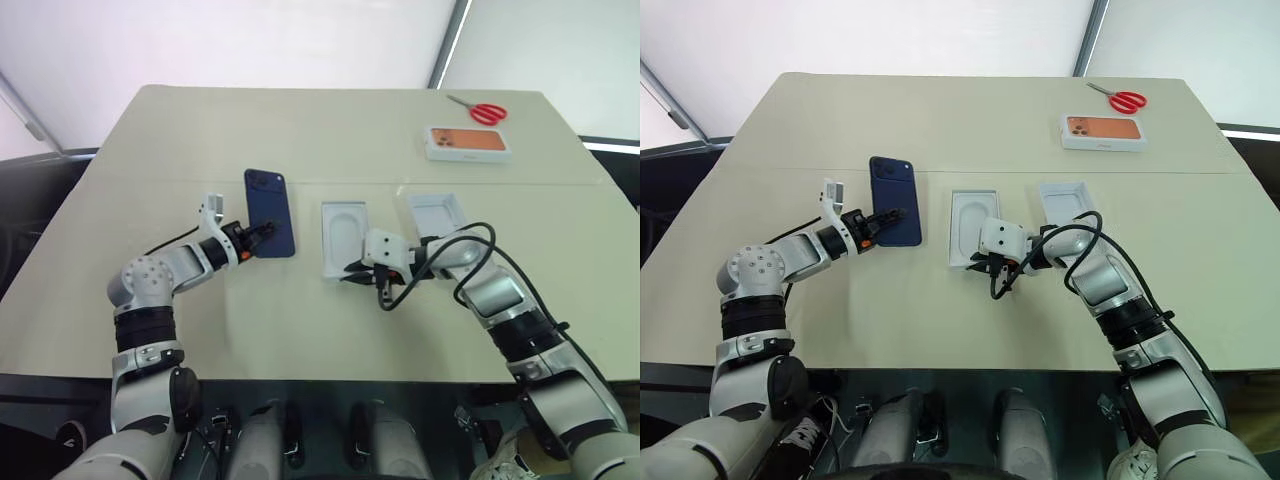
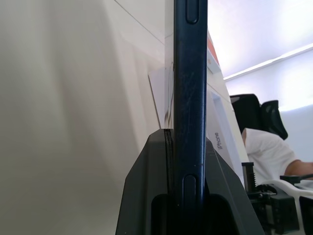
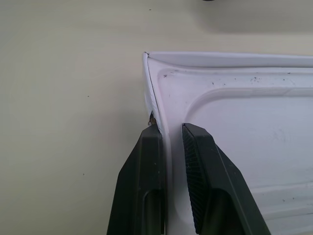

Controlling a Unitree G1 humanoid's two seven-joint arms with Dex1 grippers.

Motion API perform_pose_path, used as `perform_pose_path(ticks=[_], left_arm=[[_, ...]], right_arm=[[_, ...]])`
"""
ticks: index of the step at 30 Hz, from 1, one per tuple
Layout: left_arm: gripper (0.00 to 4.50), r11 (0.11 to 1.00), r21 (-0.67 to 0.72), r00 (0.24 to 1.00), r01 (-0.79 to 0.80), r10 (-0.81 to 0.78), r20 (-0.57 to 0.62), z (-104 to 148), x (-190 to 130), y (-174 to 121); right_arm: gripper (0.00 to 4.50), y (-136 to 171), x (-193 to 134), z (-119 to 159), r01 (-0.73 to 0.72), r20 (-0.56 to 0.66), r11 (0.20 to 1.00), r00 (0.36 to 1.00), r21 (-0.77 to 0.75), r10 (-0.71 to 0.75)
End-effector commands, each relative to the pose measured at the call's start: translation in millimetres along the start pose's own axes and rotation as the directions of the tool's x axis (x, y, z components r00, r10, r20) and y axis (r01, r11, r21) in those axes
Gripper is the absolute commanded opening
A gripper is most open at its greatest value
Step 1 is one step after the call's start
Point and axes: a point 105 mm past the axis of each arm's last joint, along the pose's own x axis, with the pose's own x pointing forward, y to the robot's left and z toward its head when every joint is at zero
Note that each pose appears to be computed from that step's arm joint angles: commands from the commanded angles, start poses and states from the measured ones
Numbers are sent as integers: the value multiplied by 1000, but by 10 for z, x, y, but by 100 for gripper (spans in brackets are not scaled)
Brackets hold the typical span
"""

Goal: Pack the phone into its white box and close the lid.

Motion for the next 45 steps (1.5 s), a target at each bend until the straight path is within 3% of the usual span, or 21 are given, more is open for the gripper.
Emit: perform_pose_path(ticks=[1,12,20,23,27,35,45], left_arm=[[0,998,37,998,52,-54,44,113,-32,-147],[0,997,50,993,63,-67,93,330,-94,-216],[0,989,101,985,105,-117,129,598,-137,-491],[0,989,92,985,116,-126,115,544,-106,-521],[0,989,80,987,124,-132,97,442,-70,-543],[0,990,38,990,138,-139,34,176,-46,-539],[0,990,9,990,141,-141,-16,-58,28,-522]], right_arm=[[43,25,21,-2,-11,1,1000,1000,12,11],[43,366,287,175,-93,60,995,994,24,91],[43,495,336,311,-122,100,991,988,52,116],[162,479,352,302,-113,88,993,990,37,109],[361,416,339,331,-89,88,996,992,27,86],[361,315,205,508,-85,151,996,985,36,79],[361,-55,-255,653,18,250,997,968,76,-36]])
